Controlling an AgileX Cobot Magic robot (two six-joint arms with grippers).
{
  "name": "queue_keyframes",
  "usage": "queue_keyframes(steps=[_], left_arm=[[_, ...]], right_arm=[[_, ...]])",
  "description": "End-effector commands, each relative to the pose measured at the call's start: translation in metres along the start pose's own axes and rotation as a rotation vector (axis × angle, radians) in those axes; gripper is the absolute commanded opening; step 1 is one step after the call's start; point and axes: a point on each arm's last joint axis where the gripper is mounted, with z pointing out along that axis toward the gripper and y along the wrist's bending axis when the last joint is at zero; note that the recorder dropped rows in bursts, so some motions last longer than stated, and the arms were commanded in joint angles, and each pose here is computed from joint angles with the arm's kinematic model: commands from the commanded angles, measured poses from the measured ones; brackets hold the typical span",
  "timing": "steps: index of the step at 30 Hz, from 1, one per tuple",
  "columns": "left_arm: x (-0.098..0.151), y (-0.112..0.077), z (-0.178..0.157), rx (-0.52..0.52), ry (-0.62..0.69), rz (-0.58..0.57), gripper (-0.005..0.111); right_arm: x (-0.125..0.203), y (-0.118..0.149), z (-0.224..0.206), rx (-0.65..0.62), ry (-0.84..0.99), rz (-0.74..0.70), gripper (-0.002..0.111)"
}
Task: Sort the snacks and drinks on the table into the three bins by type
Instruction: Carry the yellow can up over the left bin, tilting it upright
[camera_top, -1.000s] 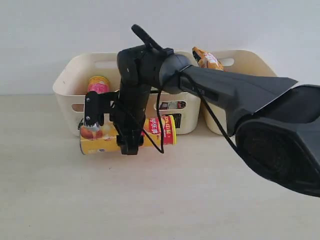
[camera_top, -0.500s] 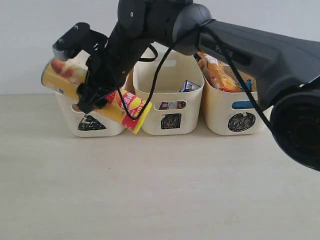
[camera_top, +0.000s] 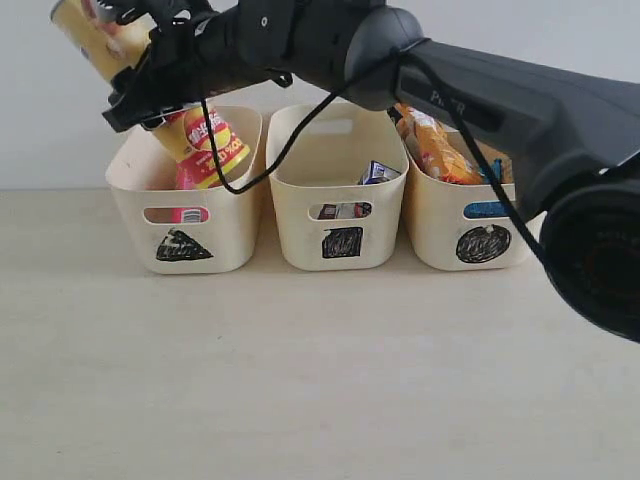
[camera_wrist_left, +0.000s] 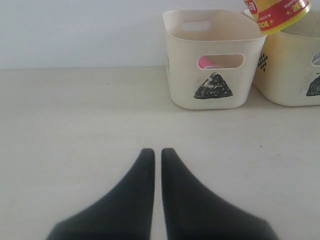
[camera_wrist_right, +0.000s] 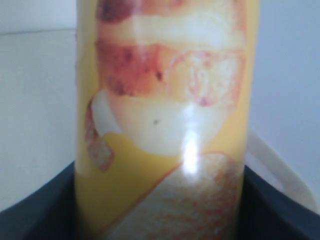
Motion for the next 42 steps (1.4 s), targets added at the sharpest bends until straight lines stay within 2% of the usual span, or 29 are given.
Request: queue_keyframes(steps=[1, 12, 20, 25, 36, 39, 41, 42], left_arm=[[0.001, 0.000, 0.000, -0.002, 0.000, 0.006, 0.004], [0.001, 0.000, 0.000, -0.002, 0.000, 0.006, 0.004], [0.001, 0.000, 0.000, -0.002, 0.000, 0.006, 0.004], [0.001, 0.000, 0.000, -0.002, 0.000, 0.006, 0.004], [0.001, 0.000, 0.000, -0.002, 0.000, 0.006, 0.004], [0.001, 0.000, 0.000, -0.002, 0.000, 0.006, 0.004], [0.001, 0.000, 0.000, -0.002, 0.000, 0.006, 0.004], [0.001, 0.000, 0.000, -0.002, 0.000, 0.006, 0.004]], right_arm=[[-0.017, -0.010, -0.006, 0.106, -0.139, -0.007, 0.000], [-0.005, -0.019, 0.012, 0.241, -0.267, 0.005, 0.000], [0.014, -0.023, 0.029, 0.330, -0.363, 0.092, 0.000], [0.030, -0.023, 0.043, 0.346, -0.387, 0.143, 0.000], [0.055, -0.022, 0.071, 0.380, -0.440, 0.123, 0.000], [0.064, -0.023, 0.076, 0.388, -0.433, 0.113, 0.010], [0.067, -0.025, 0.077, 0.389, -0.432, 0.125, 0.025], [0.068, -0.025, 0.077, 0.380, -0.424, 0.145, 0.039]])
